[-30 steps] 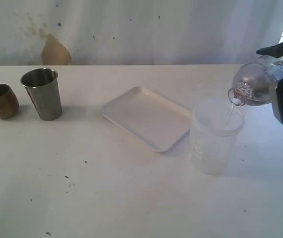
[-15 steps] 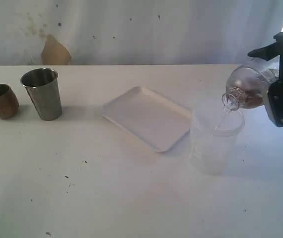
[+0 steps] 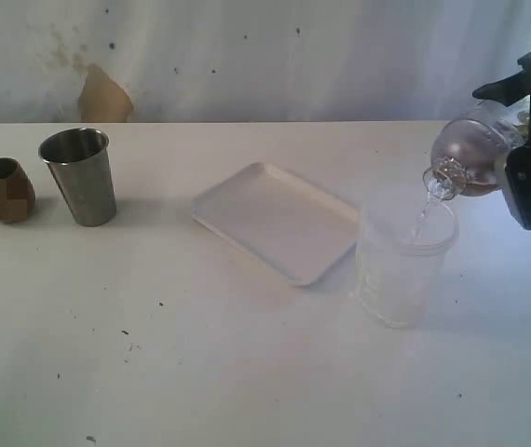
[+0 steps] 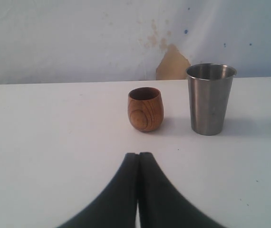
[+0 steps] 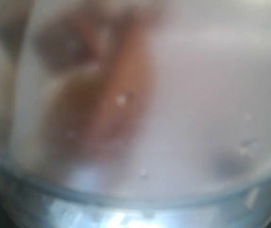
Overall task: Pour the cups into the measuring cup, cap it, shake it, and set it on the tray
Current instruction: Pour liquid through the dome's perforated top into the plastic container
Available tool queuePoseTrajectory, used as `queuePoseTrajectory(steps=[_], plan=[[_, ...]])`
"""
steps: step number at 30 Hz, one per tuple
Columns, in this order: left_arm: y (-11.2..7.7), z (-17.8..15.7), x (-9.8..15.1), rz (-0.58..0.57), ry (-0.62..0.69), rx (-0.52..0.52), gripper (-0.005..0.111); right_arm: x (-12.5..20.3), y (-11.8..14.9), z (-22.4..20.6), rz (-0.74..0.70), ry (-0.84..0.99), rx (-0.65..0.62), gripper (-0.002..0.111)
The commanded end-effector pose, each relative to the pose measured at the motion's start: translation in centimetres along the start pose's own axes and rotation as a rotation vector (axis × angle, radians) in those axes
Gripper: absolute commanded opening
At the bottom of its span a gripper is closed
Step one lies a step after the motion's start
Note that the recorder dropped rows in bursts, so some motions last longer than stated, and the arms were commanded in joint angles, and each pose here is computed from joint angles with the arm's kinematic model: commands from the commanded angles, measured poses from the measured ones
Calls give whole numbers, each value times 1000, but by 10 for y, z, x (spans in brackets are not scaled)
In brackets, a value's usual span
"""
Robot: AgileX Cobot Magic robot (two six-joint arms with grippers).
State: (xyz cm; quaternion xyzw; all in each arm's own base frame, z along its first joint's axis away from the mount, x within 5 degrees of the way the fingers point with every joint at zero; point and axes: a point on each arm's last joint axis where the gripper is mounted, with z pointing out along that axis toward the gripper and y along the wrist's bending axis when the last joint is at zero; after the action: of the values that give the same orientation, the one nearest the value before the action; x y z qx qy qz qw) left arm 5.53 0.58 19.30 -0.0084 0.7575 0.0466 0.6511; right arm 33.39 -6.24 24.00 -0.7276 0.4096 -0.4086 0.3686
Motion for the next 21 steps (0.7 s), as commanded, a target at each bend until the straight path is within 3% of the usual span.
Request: queuePoseTrajectory(steps=[1,21], plan=[[0,0,1,-7,0,4,0,3,-13,-4,2,8,62,0],[0,0,1,-7,0,4,0,4,-25,-4,-60,30,68,0]])
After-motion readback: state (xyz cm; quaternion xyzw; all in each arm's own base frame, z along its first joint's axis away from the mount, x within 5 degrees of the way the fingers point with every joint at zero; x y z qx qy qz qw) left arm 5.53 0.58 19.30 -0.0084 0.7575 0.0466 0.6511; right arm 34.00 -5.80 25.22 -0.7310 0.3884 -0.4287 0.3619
